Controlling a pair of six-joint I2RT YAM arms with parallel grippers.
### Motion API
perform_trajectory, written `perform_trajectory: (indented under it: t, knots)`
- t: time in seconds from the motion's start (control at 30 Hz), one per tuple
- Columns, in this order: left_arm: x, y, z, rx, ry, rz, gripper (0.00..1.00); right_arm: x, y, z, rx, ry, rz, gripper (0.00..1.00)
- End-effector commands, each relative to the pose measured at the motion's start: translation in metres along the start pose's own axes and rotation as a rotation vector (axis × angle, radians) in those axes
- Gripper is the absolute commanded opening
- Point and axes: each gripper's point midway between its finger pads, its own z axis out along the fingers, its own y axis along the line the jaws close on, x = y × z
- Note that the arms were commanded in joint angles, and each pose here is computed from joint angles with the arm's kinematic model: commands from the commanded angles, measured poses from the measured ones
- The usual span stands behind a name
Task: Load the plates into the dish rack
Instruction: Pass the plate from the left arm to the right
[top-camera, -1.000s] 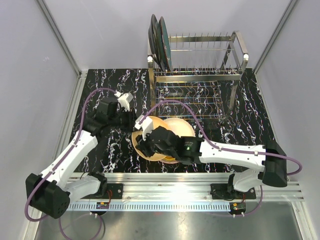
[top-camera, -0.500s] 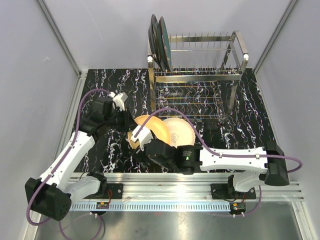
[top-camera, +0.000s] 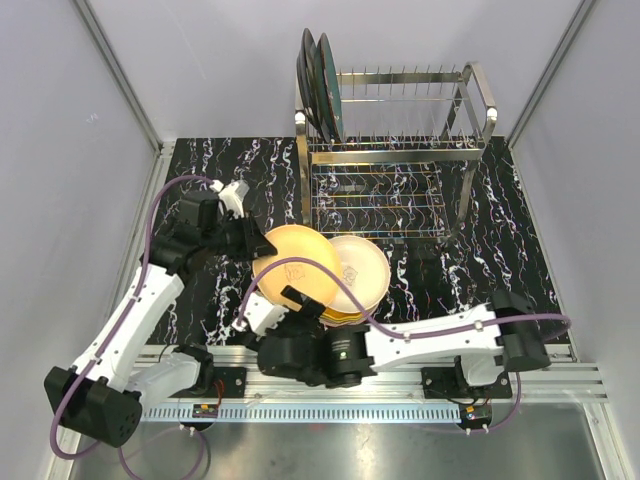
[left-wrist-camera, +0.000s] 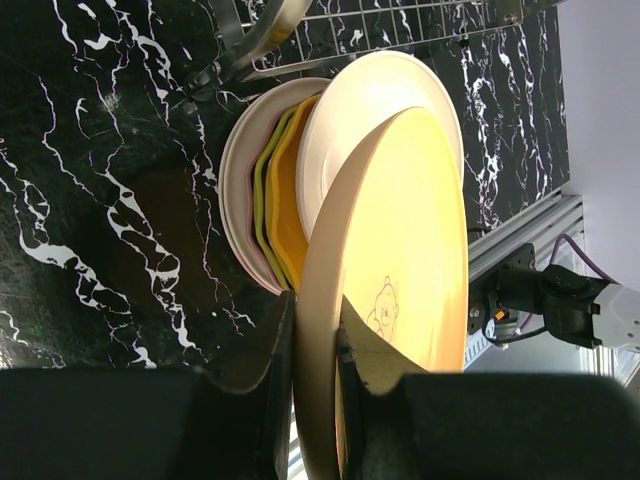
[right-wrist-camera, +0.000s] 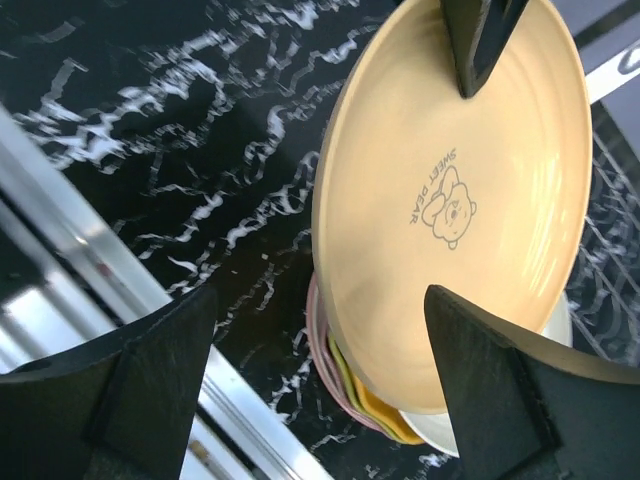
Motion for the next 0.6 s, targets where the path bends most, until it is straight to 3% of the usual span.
perform_trajectory:
  t: [0.0, 0.2, 0.4, 0.53, 0.57]
  knots:
    - [-0.011, -0.020, -0.016, 0.064, -0.042, 0.010, 0.04, 0.005, -0.029, 0.001, 0.220, 0.060, -0.154, 0.92]
    - [-0.005, -0.021, -0.020, 0.068, -0.031, 0.011, 0.05, 0.009, -0.038, 0.003, 0.308, 0.074, -0.211, 0.91]
    - [0.008, -0.026, -0.020, 0.123, -0.005, -0.011, 0.12, 0.011, -0.059, -0.005, 0.413, 0.090, -0.262, 0.78]
    - [0.012, -0.028, -0.018, 0.146, 0.007, -0.022, 0.14, 0.012, -0.057, -0.005, 0.402, 0.097, -0.265, 0.56]
    - [0.012, -0.029, -0.018, 0.151, 0.007, -0.019, 0.18, 0.012, -0.056, -0.004, 0.399, 0.099, -0.271, 0.47]
